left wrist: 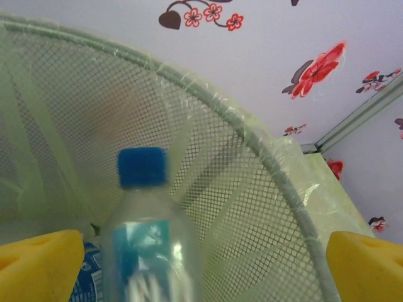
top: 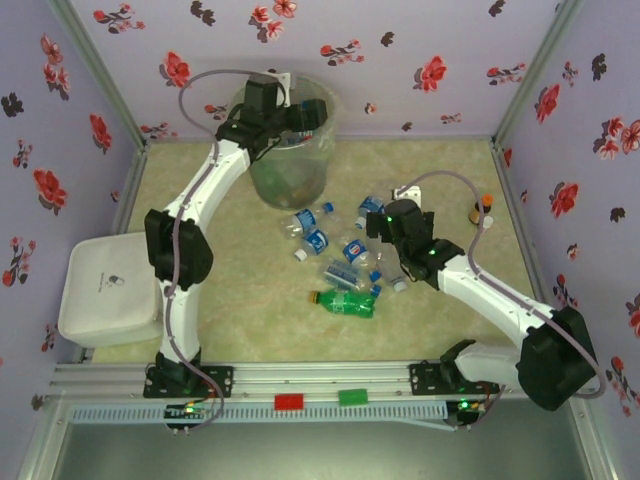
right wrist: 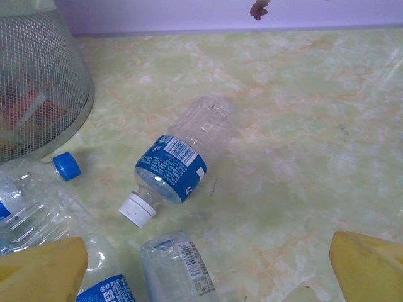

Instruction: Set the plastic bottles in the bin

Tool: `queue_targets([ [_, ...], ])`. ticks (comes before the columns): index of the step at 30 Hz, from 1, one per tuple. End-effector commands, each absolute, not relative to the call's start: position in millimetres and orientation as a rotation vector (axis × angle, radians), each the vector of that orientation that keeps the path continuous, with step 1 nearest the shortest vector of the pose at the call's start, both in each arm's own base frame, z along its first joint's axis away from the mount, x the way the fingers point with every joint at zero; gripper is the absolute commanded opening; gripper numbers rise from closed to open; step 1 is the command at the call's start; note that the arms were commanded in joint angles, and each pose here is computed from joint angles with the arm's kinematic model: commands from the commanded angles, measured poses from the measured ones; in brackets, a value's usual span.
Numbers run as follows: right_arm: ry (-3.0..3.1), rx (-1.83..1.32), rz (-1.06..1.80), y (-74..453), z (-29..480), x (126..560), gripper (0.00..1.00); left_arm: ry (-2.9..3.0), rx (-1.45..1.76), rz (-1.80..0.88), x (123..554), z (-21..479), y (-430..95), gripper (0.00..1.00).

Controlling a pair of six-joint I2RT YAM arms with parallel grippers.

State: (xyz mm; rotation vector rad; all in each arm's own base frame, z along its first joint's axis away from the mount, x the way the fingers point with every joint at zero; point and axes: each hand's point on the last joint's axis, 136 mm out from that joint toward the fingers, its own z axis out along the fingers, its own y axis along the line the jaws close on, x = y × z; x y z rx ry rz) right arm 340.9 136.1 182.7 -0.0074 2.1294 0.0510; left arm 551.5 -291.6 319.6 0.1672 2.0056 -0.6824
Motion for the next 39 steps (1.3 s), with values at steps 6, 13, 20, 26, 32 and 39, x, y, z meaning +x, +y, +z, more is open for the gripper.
queue_targets([
  [6, 2.139, 0.039, 0.052, 129.9, 179.8, 339.3, 1.00, 1.813, 0.147, -0.649, 520.6, 390.1, -267.4, 1.00],
  [13, 2.226, 0.022, 0.017, 129.5, 166.6, 335.5, 1.00, 1.603, 0.036, -0.583, 471.6, 413.2, -217.9, 1.00],
  [20, 2.353, -0.031, 0.035, 132.9, 145.3, 319.0, 1.00, 1.503, -0.155, -0.474, 422.6, 390.4, -155.1, 1.00],
  [26, 2.455, -0.070, 0.061, 133.5, 128.1, 299.8, 1.00, 1.595, -0.343, -0.462, 392.2, 315.1, -121.6, 1.00],
  [32, 2.530, -0.079, 0.087, 136.7, 110.1, 289.8, 0.99, 1.728, -0.491, -0.557, 373.2, 240.4, -124.7, 1.00],
  [39, 2.581, -0.102, 0.133, 144.9, 90.0, 297.9, 0.85, 1.869, -0.451, -0.637, 368.1, 197.5, -169.5, 1.00],
])
